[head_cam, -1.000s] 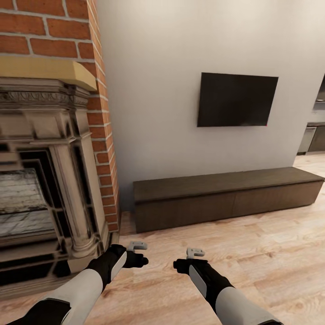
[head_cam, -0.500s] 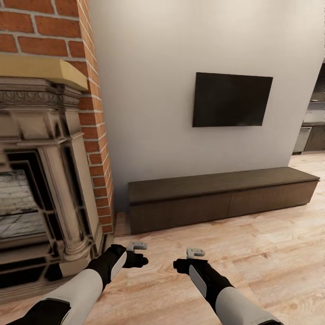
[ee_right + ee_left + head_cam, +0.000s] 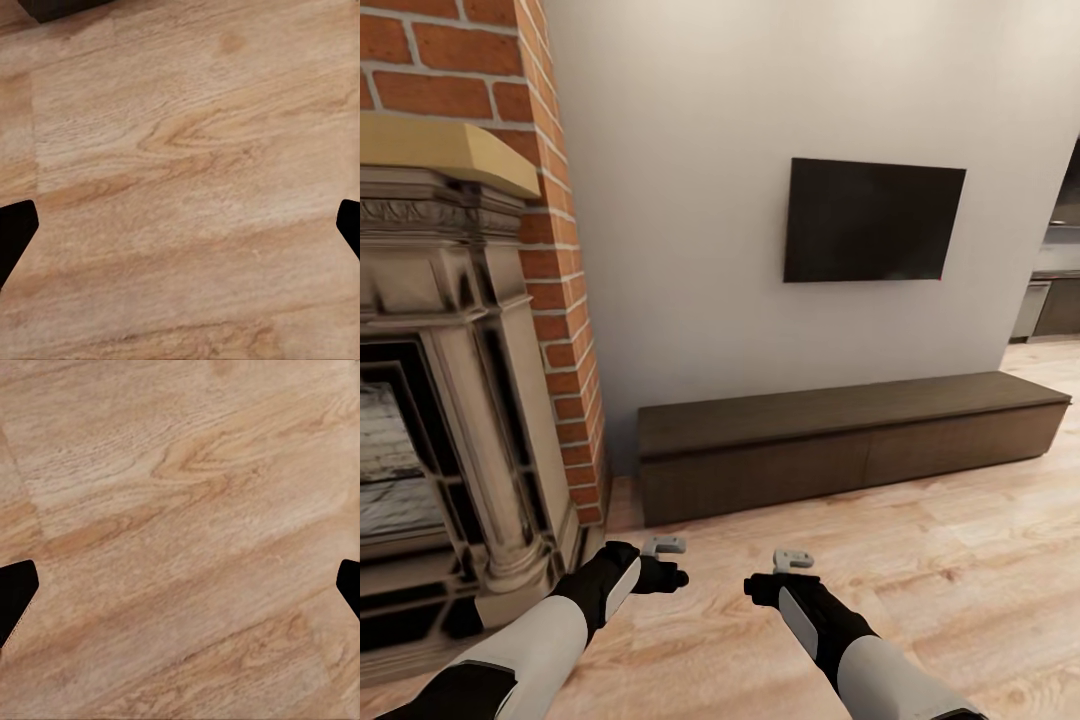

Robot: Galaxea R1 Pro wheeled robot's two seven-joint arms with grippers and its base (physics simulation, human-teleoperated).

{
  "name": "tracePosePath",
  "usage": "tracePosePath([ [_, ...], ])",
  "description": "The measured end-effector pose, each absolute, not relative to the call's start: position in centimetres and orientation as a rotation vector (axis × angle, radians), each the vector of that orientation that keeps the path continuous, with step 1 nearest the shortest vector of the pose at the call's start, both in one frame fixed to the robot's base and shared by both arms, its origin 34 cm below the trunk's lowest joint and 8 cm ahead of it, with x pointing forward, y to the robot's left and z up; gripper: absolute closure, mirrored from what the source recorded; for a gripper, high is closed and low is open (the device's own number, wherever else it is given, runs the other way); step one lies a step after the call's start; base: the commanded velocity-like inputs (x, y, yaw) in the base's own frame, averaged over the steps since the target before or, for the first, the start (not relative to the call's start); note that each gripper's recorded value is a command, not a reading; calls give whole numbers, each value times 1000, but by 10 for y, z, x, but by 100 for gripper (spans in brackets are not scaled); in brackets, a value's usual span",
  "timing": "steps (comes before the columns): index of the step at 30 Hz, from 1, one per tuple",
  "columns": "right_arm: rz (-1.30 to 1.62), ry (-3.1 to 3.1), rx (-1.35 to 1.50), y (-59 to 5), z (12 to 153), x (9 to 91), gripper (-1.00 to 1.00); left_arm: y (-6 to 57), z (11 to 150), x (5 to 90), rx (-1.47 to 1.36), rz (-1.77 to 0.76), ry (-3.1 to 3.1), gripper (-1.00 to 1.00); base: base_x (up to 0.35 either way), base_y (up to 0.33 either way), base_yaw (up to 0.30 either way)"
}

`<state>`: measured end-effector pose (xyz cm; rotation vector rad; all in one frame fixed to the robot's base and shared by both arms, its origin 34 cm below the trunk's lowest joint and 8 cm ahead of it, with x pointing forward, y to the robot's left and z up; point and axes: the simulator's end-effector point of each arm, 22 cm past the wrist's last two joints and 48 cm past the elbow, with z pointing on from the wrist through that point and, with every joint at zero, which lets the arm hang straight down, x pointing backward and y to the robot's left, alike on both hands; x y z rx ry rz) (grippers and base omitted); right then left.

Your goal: Place each of the two pumpkins and all three candles from the living room inside a cabinet in the living room (use any cabinet), then make sure every cabinet is closed, and position the cauldron so it is next to a table in the living room.

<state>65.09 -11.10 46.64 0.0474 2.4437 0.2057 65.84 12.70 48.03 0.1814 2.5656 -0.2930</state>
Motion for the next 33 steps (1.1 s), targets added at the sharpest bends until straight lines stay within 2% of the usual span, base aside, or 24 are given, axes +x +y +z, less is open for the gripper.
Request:
tracePosePath([
  [17, 206, 2444, 47, -111, 466, 651, -100, 127, 480, 658, 182, -296, 2565, -100, 129, -8, 0],
  [24, 206, 2444, 47, -111, 466, 651, -100, 126, 481, 658, 183, -298, 2565, -100, 223, -53, 0],
  [33, 206, 2444, 48, -111, 466, 651, -100, 126, 480, 659, 183, -299, 2564, -100, 55, -14, 0],
])
